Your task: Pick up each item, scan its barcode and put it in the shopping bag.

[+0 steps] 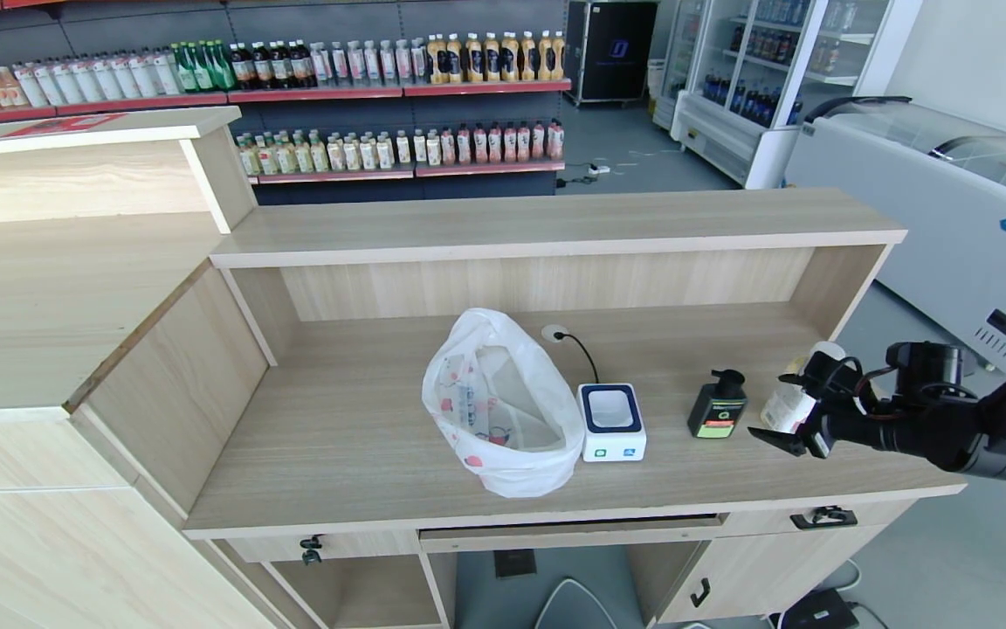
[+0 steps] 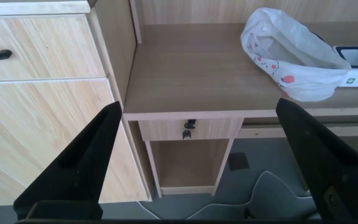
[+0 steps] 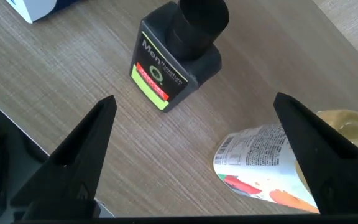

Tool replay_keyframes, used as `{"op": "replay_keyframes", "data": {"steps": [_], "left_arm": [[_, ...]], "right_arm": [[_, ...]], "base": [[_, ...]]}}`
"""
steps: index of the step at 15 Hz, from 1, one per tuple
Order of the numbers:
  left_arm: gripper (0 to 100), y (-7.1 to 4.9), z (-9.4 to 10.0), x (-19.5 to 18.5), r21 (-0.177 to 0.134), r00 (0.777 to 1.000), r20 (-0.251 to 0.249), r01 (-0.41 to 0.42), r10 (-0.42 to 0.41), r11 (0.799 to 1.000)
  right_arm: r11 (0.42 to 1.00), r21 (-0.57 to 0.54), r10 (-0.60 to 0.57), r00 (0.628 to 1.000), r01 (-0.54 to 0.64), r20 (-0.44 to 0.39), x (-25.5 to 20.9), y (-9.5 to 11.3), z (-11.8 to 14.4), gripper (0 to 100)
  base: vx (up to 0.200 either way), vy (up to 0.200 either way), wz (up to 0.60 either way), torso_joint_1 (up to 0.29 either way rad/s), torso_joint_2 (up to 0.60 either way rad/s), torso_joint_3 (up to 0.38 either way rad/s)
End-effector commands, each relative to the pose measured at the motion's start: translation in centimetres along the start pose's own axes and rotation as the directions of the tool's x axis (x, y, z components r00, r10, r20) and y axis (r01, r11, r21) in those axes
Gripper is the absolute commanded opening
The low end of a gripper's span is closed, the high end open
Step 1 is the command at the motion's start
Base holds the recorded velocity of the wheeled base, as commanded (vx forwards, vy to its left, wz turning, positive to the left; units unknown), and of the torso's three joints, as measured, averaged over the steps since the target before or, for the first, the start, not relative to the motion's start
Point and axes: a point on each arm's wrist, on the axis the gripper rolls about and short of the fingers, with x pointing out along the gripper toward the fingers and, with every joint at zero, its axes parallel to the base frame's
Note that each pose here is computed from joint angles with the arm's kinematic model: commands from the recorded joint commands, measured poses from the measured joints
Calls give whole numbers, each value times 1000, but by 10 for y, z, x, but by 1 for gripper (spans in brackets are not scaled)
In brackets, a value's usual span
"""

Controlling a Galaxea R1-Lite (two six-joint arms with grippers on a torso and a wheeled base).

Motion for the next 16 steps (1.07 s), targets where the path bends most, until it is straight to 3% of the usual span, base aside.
{"op": "replay_keyframes", "data": {"steps": [1, 5, 14, 15, 16], "left_arm": [[100, 0, 0, 0, 0, 1000, -2, 0, 0, 1000], [100, 0, 0, 0, 0, 1000, -2, 0, 0, 1000], [100, 0, 0, 0, 0, 1000, -2, 0, 0, 1000], [100, 0, 0, 0, 0, 1000, -1, 0, 0, 1000], [100, 0, 0, 0, 0, 1000, -2, 0, 0, 1000]], "right_arm": [[1000, -19, 5, 1000, -5, 15, 15, -2, -2, 100], [1000, -28, 14, 999, -13, 29, 33, -4, -8, 100], [992, -40, 123, 990, -121, 70, 72, 24, -1, 100], [991, -41, 130, 989, -128, 72, 75, 26, 0, 0], [991, -40, 134, 988, -131, 71, 76, 28, 0, 0]], "base": [[0, 0, 0, 0, 0, 0], [0, 0, 0, 0, 0, 0], [0, 0, 0, 0, 0, 0], [0, 0, 0, 0, 0, 0], [0, 0, 0, 0, 0, 0]]}}
